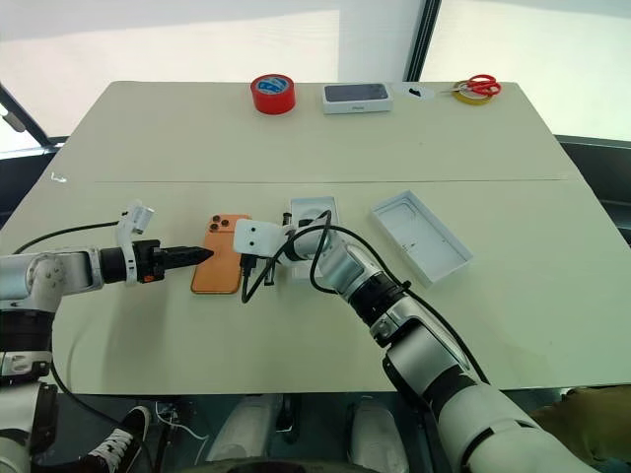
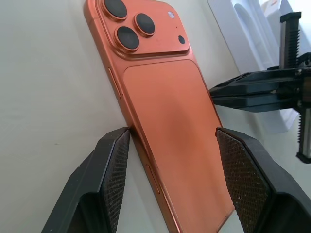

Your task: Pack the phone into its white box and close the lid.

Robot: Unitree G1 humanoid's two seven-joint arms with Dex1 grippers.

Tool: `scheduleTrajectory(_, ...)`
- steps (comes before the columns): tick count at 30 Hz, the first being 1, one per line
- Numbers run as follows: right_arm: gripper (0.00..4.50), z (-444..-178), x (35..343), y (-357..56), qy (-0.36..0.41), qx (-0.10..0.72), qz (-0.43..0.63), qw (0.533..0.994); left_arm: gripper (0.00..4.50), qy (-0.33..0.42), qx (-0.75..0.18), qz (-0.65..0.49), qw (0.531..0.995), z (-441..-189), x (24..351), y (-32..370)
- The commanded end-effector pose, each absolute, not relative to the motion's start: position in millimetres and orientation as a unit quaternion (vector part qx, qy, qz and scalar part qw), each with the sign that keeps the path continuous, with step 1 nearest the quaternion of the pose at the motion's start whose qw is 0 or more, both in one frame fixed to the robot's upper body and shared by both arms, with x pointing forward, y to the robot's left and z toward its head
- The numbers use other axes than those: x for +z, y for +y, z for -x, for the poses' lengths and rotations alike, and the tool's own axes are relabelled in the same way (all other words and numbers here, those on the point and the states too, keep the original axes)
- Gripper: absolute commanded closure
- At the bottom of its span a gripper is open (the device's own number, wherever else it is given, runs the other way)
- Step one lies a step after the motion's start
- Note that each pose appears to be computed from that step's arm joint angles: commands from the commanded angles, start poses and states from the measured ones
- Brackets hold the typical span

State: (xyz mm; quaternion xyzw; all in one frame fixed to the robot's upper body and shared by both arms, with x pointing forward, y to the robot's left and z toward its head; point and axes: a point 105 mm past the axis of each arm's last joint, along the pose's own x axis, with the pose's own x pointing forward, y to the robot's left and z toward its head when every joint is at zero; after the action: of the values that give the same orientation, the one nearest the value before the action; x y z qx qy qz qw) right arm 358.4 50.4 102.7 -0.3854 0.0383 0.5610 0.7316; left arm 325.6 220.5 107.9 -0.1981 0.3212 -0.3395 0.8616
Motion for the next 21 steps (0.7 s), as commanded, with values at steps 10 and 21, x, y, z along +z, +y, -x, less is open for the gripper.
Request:
scheduleTrajectory(10,4.45,-348,106,55,0.037,0.588,0.393,0.706,1.55,0.369,-0.338,0.176,0.847,-323,85,202)
scheduleTrajectory(21,4.45,-350,104,55,0.041,0.582,0.394,0.710,1.55,0.366,-0.357,0.203,0.835,-321,95,182)
